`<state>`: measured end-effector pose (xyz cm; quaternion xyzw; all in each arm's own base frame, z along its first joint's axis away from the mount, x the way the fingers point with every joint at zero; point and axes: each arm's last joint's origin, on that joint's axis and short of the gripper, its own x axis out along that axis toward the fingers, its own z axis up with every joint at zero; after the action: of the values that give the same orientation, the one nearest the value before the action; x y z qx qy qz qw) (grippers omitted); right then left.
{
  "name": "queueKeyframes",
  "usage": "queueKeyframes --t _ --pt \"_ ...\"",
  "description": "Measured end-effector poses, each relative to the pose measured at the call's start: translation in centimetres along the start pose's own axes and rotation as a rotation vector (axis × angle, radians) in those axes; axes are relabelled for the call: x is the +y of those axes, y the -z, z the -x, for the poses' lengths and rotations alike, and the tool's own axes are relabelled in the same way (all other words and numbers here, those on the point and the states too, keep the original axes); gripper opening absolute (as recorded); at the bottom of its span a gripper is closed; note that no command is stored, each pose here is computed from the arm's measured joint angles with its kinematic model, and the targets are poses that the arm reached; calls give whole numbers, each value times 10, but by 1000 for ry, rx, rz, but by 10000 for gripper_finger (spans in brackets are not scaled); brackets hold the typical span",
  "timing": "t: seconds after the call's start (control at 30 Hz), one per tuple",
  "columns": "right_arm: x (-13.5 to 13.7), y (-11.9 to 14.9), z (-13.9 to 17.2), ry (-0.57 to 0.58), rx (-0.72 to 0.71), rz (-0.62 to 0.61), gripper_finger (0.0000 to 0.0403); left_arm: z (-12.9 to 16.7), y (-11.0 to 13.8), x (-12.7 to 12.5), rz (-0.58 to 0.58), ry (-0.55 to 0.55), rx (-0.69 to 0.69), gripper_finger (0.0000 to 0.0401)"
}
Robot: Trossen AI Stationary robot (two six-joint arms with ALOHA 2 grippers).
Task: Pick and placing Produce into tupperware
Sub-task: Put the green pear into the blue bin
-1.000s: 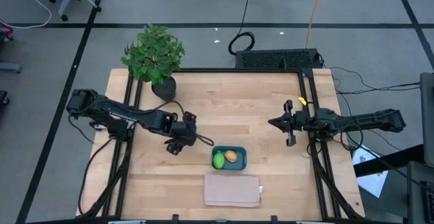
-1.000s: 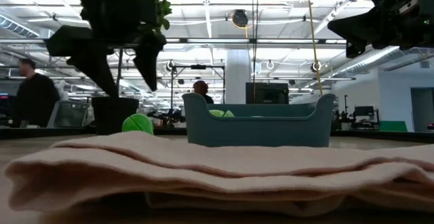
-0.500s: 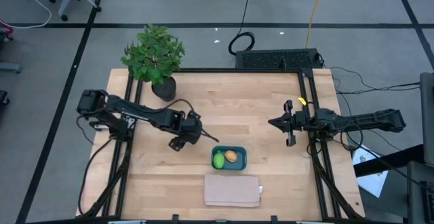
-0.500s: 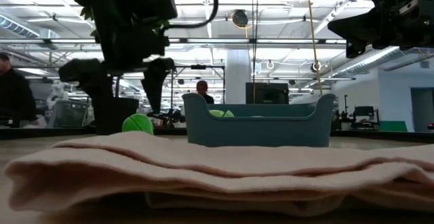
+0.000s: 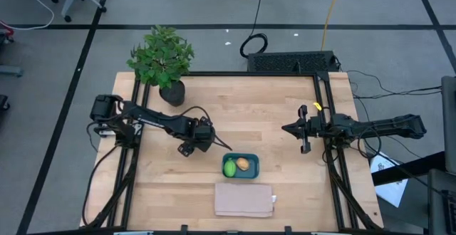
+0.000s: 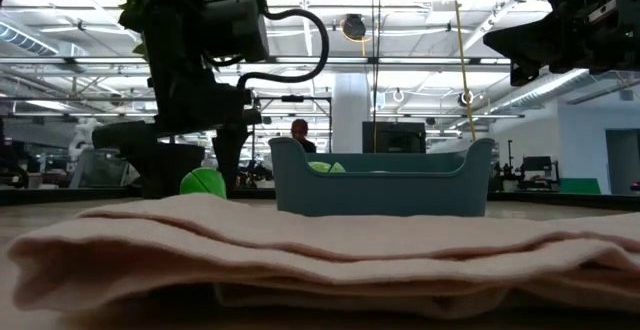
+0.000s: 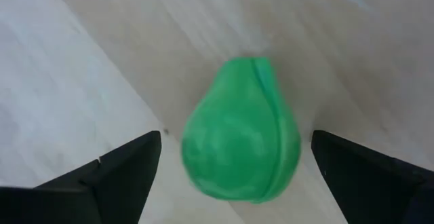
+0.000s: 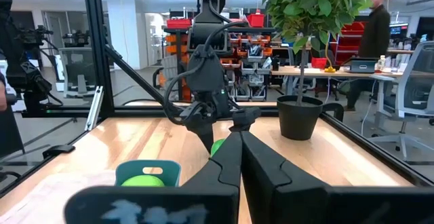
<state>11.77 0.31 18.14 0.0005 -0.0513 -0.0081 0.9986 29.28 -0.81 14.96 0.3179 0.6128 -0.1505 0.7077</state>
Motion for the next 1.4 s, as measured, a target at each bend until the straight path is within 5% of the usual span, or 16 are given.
queueKeyframes --t 0.23,0.8,1.4 --pt "0 0 0 0 0 2 0 0 0 0 -17 -5 4 377" --pt "0 0 0 0 0 4 0 0 -2 1 -48 -10 -18 278" --pt "0 0 0 0 0 4 0 1 -6 0 -51 -24 -41 236"
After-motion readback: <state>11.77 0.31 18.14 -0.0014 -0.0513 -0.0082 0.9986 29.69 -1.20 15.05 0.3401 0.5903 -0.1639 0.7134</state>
